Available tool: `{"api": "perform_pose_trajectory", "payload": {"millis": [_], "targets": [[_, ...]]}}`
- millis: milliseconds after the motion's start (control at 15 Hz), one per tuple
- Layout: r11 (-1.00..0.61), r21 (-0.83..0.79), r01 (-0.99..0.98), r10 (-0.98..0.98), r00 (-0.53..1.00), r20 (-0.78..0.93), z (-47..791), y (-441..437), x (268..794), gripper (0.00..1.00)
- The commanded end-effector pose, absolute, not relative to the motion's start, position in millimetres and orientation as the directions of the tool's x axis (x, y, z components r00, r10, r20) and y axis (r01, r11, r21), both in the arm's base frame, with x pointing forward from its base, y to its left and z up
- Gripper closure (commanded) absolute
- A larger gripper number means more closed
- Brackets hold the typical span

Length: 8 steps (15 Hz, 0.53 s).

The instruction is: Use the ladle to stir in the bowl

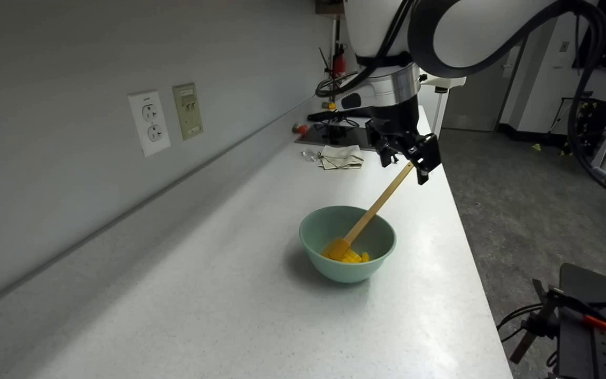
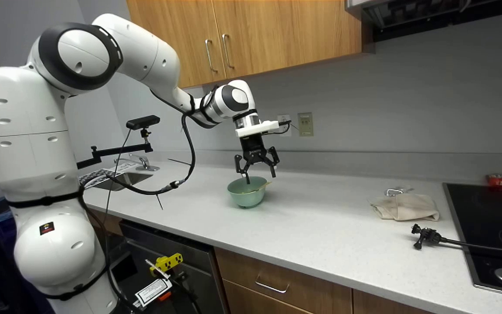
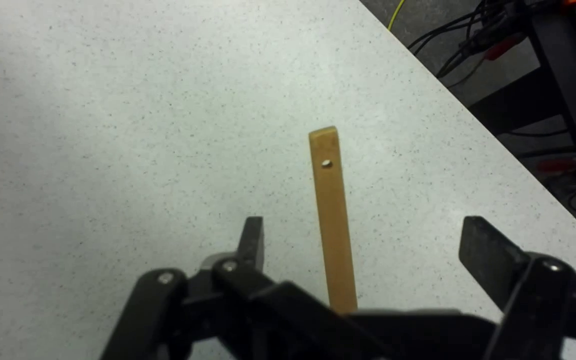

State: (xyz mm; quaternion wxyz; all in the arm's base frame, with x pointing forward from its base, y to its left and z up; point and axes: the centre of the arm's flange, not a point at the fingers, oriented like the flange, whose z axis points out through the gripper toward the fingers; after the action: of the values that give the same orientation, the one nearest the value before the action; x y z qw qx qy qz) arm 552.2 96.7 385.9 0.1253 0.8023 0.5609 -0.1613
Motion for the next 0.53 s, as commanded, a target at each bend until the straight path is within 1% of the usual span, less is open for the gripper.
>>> {"api": "perform_pose_trajectory", "payload": {"millis": [0,400,467], "targets": [[-0.322,0.006,0.947,0.861,0.295,-0.414,378.9,86.8,555.7,0.00],[-0.321,-0.015,0.947,0.859,0.285,-0.425,371.9,79.6,553.3,0.00],[-0.321,-0.015,0.947,0.859,0.285,-0.425,371.9,78.7,553.6,0.01]]}}
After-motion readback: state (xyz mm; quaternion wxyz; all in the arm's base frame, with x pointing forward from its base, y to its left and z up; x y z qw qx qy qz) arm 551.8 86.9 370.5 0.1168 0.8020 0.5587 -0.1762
